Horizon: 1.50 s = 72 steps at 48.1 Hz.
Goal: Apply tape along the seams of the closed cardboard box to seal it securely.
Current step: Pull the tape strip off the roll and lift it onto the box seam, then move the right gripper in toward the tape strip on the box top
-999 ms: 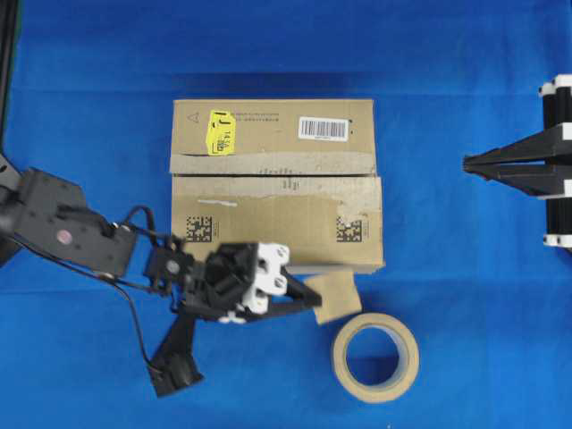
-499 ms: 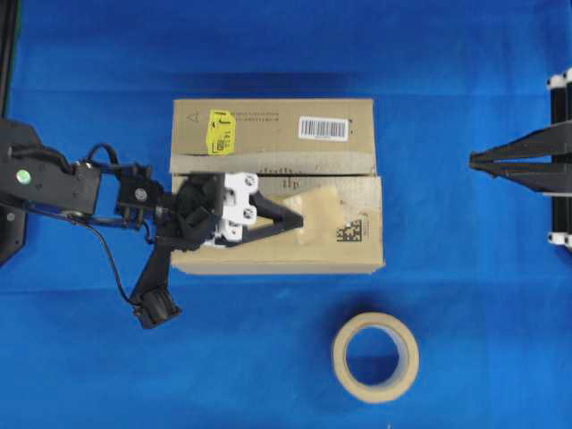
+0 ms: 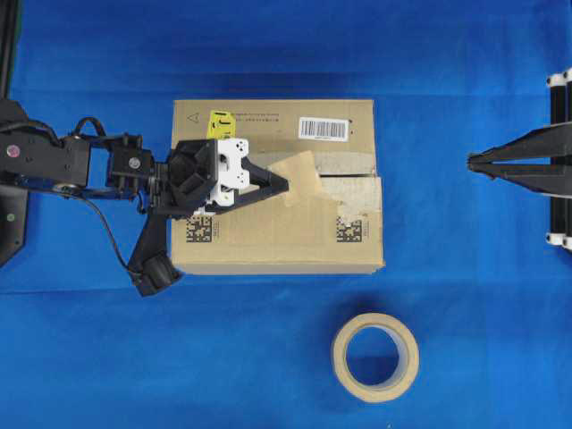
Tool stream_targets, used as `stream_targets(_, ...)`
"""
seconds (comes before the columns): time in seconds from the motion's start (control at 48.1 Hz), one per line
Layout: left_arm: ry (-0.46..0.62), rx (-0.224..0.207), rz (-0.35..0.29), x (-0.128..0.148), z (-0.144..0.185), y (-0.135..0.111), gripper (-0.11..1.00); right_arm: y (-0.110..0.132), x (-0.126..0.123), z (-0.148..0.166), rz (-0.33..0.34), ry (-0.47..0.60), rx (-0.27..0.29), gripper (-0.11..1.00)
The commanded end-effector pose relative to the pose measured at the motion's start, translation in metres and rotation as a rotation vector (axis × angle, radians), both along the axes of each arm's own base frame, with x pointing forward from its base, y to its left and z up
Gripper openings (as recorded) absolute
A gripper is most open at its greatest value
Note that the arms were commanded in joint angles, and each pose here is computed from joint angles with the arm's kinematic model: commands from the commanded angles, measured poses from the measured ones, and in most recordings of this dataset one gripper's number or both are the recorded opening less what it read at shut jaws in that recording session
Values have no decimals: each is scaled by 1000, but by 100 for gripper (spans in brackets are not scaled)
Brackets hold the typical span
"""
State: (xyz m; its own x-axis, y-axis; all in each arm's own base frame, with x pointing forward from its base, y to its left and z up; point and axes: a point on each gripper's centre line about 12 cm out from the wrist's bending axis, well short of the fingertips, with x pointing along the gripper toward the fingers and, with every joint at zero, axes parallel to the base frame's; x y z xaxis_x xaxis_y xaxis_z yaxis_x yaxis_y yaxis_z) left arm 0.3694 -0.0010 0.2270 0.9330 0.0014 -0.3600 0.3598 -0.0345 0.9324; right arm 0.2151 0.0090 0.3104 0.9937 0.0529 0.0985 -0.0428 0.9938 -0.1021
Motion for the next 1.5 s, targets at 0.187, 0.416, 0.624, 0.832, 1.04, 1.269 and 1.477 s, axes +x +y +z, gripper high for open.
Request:
stream_targets(0.187, 28, -5, 11, -3, 5, 4, 2, 1, 7, 7, 4, -15, 1, 0)
stream_targets(0.416, 109, -5, 10, -6, -3, 4, 2, 1, 11, 4, 6, -13, 6, 0)
stream_targets(0.624, 129, -5, 10, -8, -5, 4, 2, 1, 18, 1, 8, -11, 21, 0)
stream_targets(0.832, 146, -3, 10, -8, -6, 4, 2, 0, 30, -2, 0, 16, 36, 0)
stream_targets(1.04, 155, -6, 11, -9, -7, 4, 2, -8, 47, -4, -34, 31, 66, 0)
stream_targets(1.269, 156, -6, 11, -9, -8, 4, 2, -10, 76, -10, -44, 67, 71, 2)
stream_targets(1.477, 158, -6, 11, -8, -8, 4, 2, -13, 104, -15, -51, 101, 76, 59)
